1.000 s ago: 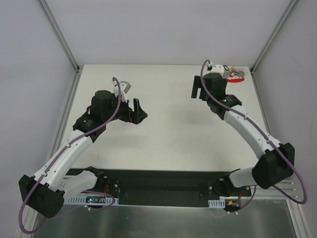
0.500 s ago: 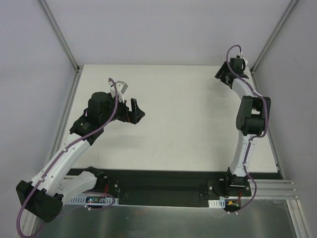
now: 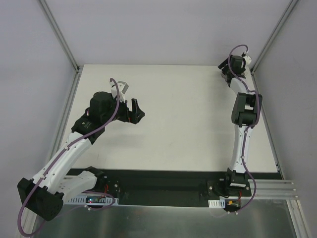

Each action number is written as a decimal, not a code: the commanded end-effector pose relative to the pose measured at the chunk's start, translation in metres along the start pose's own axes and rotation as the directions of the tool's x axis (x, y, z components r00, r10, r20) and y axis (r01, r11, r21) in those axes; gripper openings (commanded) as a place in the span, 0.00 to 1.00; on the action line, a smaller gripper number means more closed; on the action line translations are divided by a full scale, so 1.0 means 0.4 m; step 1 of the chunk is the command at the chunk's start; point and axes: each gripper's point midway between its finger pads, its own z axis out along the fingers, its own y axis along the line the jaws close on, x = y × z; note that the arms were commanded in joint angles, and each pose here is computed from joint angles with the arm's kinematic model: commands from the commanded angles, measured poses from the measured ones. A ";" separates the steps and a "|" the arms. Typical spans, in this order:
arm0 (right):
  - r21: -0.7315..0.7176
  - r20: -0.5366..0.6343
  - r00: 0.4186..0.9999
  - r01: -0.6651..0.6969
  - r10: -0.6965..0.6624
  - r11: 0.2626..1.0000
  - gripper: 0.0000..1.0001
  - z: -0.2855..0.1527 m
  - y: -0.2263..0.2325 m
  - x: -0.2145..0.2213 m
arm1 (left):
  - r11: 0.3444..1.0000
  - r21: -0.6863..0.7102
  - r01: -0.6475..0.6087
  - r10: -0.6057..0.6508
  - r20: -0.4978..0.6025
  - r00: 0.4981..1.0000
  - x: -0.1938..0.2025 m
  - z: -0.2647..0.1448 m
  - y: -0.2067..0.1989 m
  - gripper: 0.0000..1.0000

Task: Remove the keys from the keyring
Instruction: Move the keyring to the center of the board, then pick up the keyring from the center of the board, then adjust the keyring.

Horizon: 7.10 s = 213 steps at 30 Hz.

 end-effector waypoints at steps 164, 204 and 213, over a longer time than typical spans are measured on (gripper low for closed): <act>-0.971 -0.065 0.691 0.123 -0.720 0.206 0.01 -1.429 0.558 0.360 | 0.744 0.415 -0.524 0.413 0.330 0.848 0.018 -0.044 -0.124 0.91; -0.968 0.125 0.861 0.215 -0.493 0.129 0.80 -1.572 0.513 0.177 | 0.700 0.616 -0.361 0.098 0.418 0.903 -0.054 -0.029 -0.326 0.00; -0.883 -0.155 0.893 0.067 -0.423 0.465 0.81 -1.476 0.440 0.228 | 0.772 0.213 -0.598 0.405 0.560 0.723 -0.056 -0.025 -0.223 0.00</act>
